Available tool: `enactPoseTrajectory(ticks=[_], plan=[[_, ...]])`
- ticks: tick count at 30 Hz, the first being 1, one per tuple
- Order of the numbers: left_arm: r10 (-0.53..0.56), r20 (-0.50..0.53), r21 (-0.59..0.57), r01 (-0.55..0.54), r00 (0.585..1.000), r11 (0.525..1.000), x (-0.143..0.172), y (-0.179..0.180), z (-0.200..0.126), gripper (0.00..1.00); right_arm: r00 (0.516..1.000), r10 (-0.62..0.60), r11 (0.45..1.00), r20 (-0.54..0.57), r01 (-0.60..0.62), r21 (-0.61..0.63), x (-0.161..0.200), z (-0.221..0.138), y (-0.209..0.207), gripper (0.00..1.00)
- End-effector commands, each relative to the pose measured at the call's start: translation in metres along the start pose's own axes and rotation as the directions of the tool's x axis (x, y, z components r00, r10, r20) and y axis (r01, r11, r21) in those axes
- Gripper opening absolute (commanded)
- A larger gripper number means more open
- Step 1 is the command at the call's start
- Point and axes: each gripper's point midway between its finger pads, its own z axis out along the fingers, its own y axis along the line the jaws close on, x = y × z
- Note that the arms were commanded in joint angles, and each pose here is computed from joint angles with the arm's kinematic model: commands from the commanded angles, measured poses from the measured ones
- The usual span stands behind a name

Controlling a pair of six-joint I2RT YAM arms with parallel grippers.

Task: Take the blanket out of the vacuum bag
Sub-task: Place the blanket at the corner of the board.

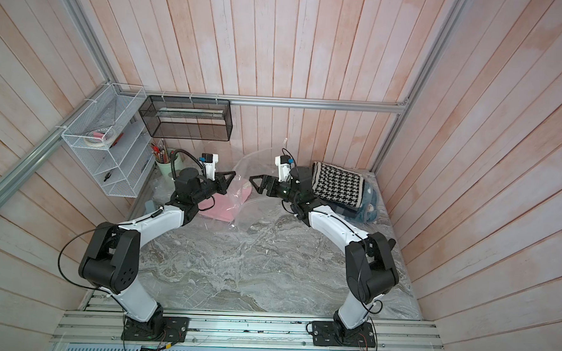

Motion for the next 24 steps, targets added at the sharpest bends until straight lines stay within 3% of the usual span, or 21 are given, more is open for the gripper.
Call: enactPoseTrajectory(ticks=[1, 14, 15, 17, 19, 22, 24], plan=[[0.017, 0.021, -0.019, -0.017, 1.0, 1.0, -0.007, 0.001, -0.007, 0.0, 0.999, -0.031, 0.998, 0.011, 0.032, -0.055, -0.001, 0.017, 0.028, 0.0], [0.027, 0.031, -0.032, -0.026, 0.999, 0.999, -0.008, 0.003, -0.016, 0.0, 0.995, -0.027, 0.986, -0.099, 0.01, -0.168, 0.048, 0.066, 0.083, 0.0], [0.025, 0.03, -0.028, -0.024, 0.999, 0.999, -0.008, 0.003, -0.016, 0.0, 0.994, -0.032, 0.986, -0.106, 0.013, -0.169, 0.052, 0.067, 0.083, 0.06], [0.025, 0.025, -0.023, -0.024, 0.999, 0.999, -0.005, 0.002, -0.017, 0.0, 0.993, -0.039, 0.982, -0.113, 0.017, -0.19, 0.057, 0.067, 0.087, 0.4], [0.026, 0.023, -0.019, -0.026, 0.999, 0.999, -0.003, 0.003, -0.017, 0.0, 0.995, -0.044, 0.972, -0.092, 0.022, -0.234, 0.052, 0.056, 0.096, 0.59], [0.028, 0.017, -0.013, -0.027, 0.999, 1.0, 0.0, 0.003, -0.016, 0.0, 0.997, -0.078, 0.954, -0.001, 0.074, -0.29, 0.034, 0.03, 0.112, 0.72], [0.026, 0.011, -0.004, -0.026, 1.0, 1.0, 0.003, 0.002, -0.015, 0.0, 0.995, -0.093, 0.949, 0.033, 0.098, -0.299, 0.024, 0.015, 0.116, 0.74]])
